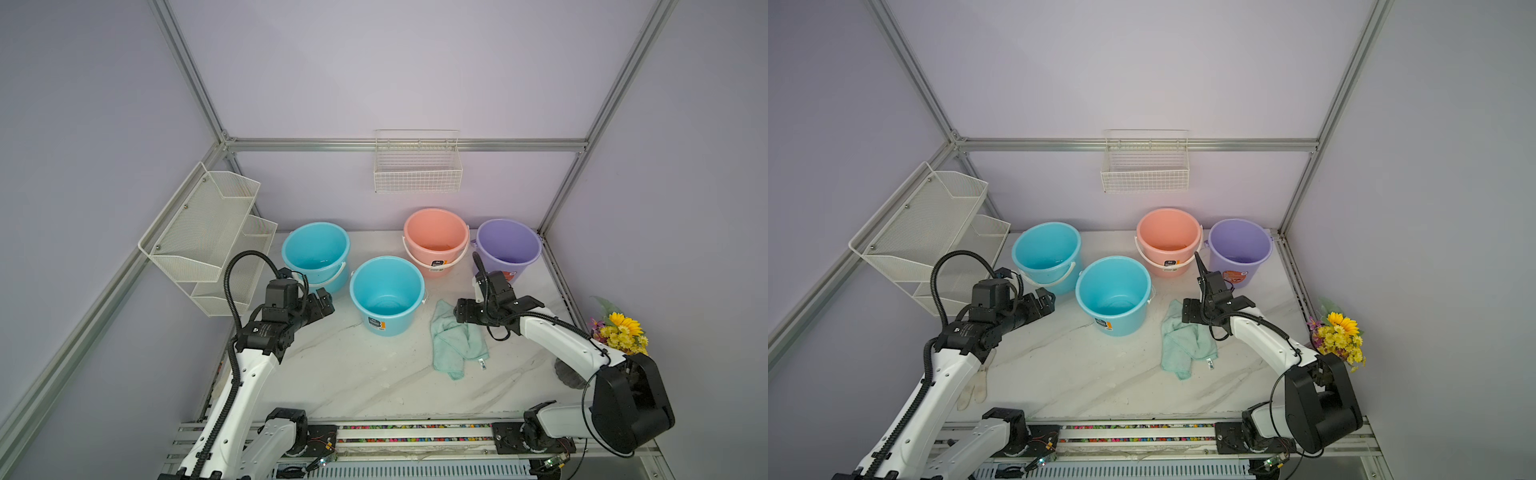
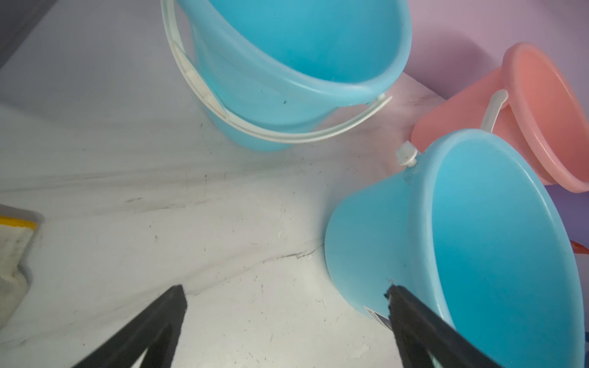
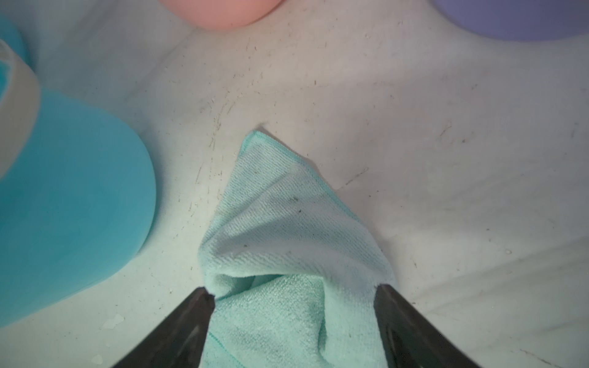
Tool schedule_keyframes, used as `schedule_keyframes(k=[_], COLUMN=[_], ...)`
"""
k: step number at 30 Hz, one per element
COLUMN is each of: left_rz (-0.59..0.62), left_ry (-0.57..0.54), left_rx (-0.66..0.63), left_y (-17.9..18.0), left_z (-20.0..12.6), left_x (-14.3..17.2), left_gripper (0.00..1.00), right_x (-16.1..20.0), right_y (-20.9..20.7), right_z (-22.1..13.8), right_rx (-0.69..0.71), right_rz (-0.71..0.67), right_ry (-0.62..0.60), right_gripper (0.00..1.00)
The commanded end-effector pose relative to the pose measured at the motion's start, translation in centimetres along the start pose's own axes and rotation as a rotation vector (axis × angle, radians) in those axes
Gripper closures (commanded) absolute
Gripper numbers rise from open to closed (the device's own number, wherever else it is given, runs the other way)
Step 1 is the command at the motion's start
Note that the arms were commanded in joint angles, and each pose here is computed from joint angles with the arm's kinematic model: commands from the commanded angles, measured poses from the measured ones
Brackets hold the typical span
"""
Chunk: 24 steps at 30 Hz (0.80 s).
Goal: Wipe the inside of the bucket with a cloth
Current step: Pick up the cleaning item at the center of the board.
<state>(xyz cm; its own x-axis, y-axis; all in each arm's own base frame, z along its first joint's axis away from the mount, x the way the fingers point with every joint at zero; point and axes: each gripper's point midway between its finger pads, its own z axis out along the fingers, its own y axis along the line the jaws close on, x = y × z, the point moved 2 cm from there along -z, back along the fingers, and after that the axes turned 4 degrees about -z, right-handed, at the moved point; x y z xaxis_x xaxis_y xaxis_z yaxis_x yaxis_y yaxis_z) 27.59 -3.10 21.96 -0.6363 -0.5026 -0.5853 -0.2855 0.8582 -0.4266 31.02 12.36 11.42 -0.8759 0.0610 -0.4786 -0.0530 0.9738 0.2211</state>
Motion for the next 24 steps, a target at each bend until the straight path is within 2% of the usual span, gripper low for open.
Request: schedule_keyframes(k=[1,6,13,19,24], left_rz=[-0.05,-0.027,-0.025,-0.029,-0.031], left_ry=[0.043,0.054,0.072,0.084,0.086], left_rx=[0.066,0.114,0.131,0.123,0.126], left_y=[-1.7,-3.0,-3.5,-3.4,-3.6], left_z=[-1.2,-1.9,-2.6,-2.7,-2.9], left_x=[-0.2,-0.8,-0.9,-0.7,-0.8], left_gripper=[0.0,0.0,0.0,0.0,0.0], right_x=[1.0,1.5,2.2,3.7,5.3], right_y=[0.1,0.4,1.4,4.1,6.2], right_z=[0.9,1.3,-0.9,-1.3,0.5], right_rx=[0.032,0.085,0.183,0.145,0.074], right_rz=[-0.001,0.007,-0.046,-0.123,-0.17], right_ry=[0.055,0.063,0.067,0.109,0.166], right_gripper=[0.14,0.12,0.13,0.14,0.18])
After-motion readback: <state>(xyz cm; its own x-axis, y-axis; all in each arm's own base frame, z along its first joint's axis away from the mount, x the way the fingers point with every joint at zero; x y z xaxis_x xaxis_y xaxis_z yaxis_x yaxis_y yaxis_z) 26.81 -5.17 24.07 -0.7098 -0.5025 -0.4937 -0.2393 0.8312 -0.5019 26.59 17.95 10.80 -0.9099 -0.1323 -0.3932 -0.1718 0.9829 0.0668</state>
